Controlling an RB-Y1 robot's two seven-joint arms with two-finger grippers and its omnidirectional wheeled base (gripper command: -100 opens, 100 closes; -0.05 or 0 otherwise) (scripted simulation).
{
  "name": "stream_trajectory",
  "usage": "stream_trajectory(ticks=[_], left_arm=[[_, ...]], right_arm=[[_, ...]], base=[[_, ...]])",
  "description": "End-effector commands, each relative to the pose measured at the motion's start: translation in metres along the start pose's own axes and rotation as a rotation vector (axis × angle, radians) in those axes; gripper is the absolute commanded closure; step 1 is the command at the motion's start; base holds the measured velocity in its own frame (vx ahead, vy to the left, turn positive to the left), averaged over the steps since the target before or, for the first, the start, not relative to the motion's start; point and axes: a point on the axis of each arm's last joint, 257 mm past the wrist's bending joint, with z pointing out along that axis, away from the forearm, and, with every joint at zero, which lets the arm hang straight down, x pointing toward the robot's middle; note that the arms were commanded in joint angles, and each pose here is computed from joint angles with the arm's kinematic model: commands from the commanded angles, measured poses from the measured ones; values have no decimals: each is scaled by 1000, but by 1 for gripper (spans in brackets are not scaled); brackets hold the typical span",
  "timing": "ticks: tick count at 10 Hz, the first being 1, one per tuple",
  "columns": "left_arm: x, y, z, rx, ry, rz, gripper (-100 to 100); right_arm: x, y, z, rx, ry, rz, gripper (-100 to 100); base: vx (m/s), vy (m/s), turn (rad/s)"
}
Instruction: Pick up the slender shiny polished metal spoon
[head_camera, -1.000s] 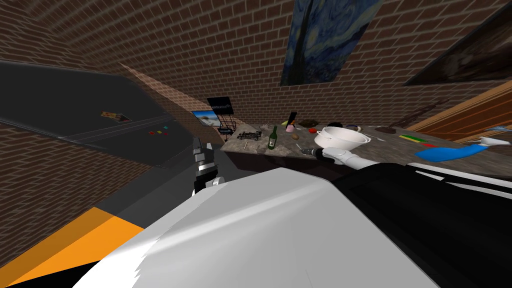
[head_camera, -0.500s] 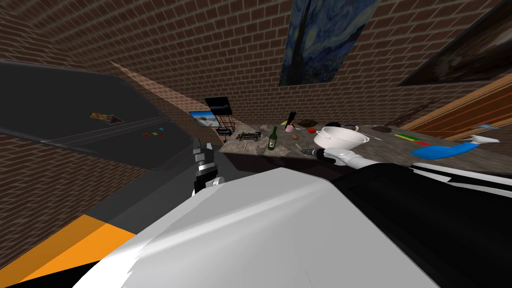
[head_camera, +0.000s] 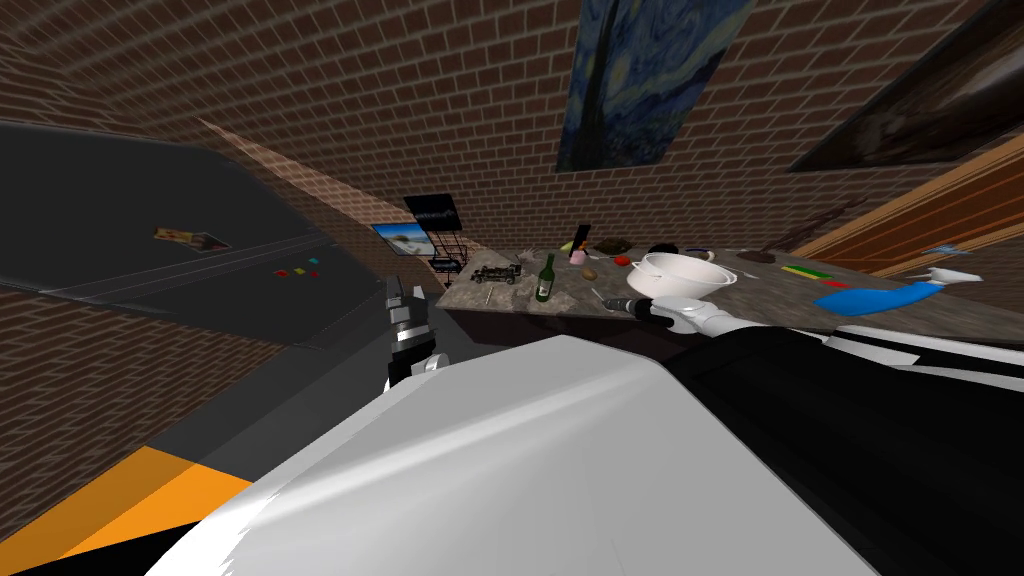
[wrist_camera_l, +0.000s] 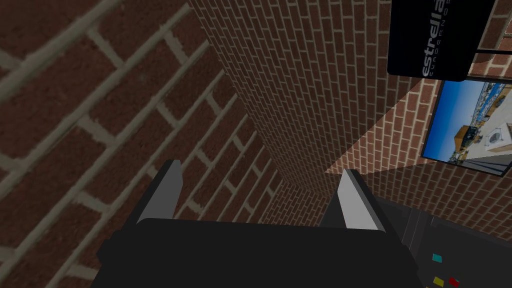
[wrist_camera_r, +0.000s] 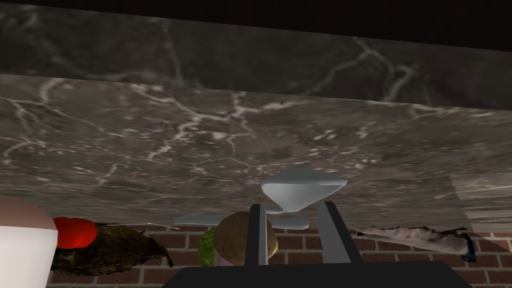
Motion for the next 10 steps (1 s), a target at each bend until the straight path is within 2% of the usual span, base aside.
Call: stream_trajectory(ticks=[1,2,6,7,10], left_arm=[[0,0,0,0,0,0,0],[0,0,0,0,0,0,0],[0,0,0,0,0,0,0],[0,0,0,0,0,0,0],[0,0,0,0,0,0,0]], right_arm=[[-4,2,0,-6,-12,13,100],[6,1,-5,-5,11,-22,100],[-1,3,-5,-13,-13,7,100],[9,2,-11,-13,11,-27,100],[3,4,-11,-18,-10,-3,100]], base=[[7,0,19],[67,13,-122],[23,9,-19],[59,9,-146],[35,16,-25]])
